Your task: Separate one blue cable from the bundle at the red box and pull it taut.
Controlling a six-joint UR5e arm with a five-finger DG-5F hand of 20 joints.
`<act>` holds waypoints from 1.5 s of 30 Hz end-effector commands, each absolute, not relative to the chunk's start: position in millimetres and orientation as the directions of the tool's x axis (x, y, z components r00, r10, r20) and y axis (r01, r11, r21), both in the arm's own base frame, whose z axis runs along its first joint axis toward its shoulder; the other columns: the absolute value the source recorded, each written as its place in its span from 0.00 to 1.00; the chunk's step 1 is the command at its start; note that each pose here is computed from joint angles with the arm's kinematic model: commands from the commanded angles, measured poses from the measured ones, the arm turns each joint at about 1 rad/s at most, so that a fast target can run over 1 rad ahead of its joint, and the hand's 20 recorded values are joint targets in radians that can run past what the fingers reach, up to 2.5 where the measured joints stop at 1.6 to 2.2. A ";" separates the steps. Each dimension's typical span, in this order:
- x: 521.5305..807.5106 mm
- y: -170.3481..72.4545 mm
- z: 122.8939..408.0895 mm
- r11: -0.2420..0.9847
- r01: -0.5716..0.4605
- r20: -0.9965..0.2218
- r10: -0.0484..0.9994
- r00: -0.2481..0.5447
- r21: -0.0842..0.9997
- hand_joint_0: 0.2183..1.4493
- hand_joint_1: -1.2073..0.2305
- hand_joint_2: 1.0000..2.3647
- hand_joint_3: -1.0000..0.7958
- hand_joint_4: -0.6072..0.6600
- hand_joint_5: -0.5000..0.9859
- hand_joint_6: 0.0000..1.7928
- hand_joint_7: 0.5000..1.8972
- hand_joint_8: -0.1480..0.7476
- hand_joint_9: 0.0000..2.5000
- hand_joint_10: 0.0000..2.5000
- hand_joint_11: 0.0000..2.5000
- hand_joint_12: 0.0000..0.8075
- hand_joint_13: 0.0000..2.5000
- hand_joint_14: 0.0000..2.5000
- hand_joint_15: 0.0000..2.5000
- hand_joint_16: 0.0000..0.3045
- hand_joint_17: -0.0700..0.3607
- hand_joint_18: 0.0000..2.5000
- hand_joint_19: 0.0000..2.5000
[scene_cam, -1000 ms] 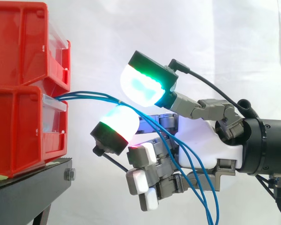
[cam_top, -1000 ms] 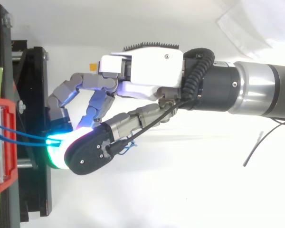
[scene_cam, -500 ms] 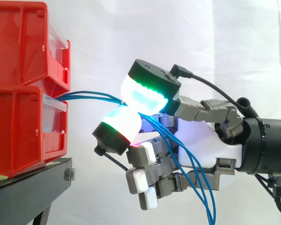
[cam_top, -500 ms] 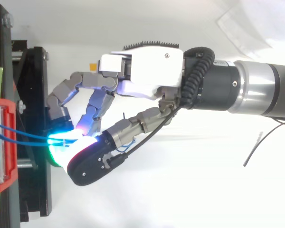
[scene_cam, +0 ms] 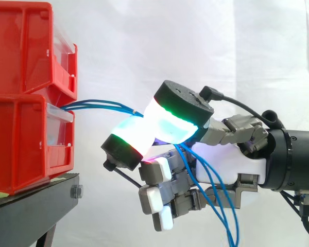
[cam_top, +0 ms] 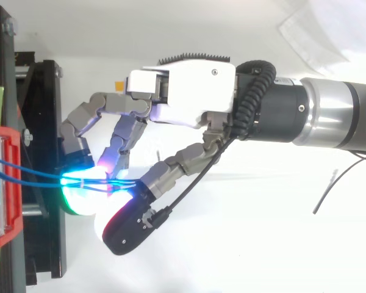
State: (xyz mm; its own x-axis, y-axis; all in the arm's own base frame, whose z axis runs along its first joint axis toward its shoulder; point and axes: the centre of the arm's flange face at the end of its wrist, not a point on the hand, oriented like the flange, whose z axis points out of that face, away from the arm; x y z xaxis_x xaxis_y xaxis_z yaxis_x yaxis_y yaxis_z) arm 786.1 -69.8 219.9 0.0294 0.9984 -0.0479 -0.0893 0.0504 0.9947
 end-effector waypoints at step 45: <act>786.7 -69.5 220.7 0.067 -0.093 -0.065 0.997 0.028 0.993 0.36 0.23 0.00 0.28 0.54 0.21 0.52 0.40 0.50 0.45 0.01 0.37 0.44 0.44 0.01 0.26 0.16 0.42 0.37 0.31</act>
State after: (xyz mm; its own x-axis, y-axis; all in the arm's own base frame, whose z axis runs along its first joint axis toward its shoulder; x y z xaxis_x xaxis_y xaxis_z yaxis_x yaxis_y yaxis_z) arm 786.6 -69.5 220.6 0.0282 0.9975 -0.0651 -0.0922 0.0675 0.9934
